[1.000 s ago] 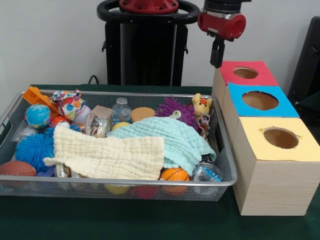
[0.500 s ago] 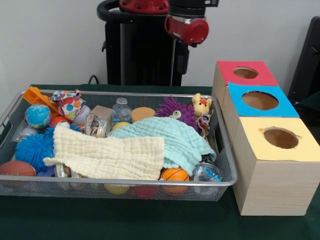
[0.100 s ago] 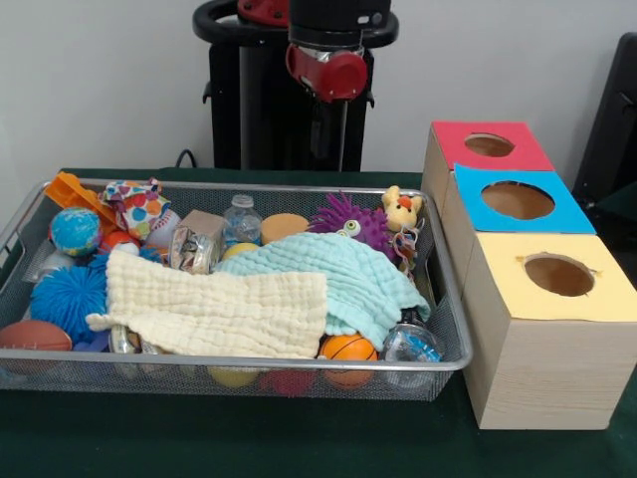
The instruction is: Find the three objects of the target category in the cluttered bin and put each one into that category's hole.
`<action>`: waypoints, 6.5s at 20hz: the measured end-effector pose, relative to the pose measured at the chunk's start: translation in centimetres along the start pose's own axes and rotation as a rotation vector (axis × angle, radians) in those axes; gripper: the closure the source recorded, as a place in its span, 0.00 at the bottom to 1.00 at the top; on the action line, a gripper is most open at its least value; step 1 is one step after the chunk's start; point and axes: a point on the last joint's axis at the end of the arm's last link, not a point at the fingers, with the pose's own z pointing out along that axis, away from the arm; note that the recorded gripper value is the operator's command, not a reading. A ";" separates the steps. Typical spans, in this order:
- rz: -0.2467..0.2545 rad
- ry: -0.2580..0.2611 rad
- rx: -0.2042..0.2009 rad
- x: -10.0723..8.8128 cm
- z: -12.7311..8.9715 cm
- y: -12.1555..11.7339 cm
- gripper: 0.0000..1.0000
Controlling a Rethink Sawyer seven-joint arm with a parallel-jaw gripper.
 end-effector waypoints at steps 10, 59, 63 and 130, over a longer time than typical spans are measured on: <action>-0.057 0.022 0.014 1.6 1.9 -0.5 0.00; -0.208 0.055 -0.038 11.1 9.4 -0.1 0.00; -0.190 0.071 -0.047 10.1 9.6 -0.2 0.00; -0.305 0.052 0.015 12.1 -2.5 2.0 1.00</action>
